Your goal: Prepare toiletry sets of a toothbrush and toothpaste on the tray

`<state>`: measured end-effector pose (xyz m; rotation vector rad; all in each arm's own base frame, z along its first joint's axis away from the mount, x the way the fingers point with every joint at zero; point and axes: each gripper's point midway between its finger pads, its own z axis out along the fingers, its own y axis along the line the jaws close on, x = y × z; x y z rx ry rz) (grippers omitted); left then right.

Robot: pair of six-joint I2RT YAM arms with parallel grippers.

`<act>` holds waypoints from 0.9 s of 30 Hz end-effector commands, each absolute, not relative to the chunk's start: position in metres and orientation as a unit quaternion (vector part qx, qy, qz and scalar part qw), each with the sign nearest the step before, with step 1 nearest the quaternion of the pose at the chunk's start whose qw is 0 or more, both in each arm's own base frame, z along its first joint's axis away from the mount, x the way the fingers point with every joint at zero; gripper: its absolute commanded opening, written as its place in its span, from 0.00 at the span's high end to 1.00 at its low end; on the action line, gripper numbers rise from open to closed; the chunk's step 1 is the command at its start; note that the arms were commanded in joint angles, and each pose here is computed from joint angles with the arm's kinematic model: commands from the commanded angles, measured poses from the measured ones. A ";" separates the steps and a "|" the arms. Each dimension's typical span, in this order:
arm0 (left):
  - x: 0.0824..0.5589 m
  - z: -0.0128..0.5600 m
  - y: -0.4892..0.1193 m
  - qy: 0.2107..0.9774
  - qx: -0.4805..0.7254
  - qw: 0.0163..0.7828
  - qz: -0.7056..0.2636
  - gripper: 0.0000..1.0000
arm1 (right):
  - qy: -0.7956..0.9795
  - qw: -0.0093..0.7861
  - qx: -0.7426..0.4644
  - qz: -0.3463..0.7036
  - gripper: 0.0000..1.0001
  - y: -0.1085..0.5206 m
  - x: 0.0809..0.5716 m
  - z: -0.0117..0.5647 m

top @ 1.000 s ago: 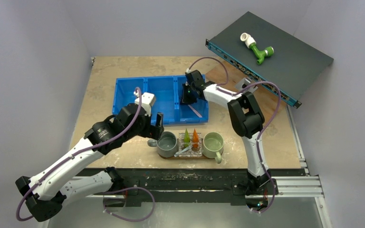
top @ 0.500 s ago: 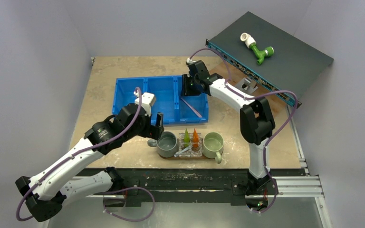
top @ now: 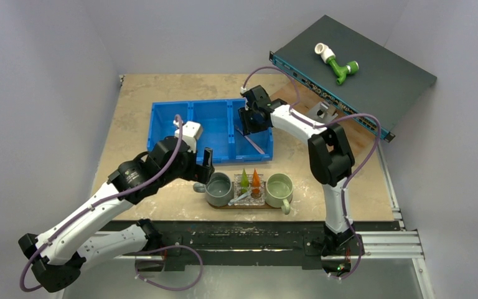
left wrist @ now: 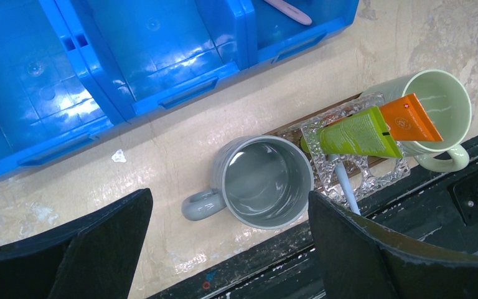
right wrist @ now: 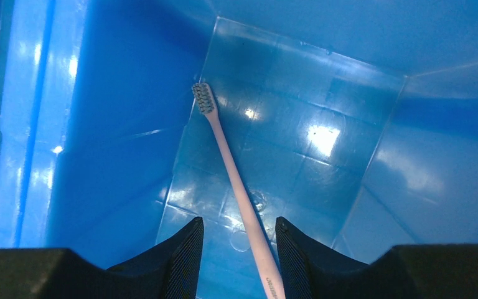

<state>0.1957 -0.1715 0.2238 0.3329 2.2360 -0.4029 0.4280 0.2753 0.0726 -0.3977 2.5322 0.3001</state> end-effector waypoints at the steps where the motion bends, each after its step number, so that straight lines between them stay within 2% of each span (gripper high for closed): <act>1: 0.200 0.243 -0.176 0.873 0.133 0.434 -0.178 0.05 | 0.939 0.279 -0.171 0.102 0.51 0.274 0.430 0.071; 19: 0.198 0.240 -0.174 0.874 0.132 0.431 -0.179 0.05 | 0.946 0.251 -0.190 0.079 0.50 0.279 0.425 0.035; 27: 0.199 0.240 -0.175 0.874 0.131 0.431 -0.179 0.05 | 0.945 0.250 -0.211 0.016 0.59 0.272 0.418 0.026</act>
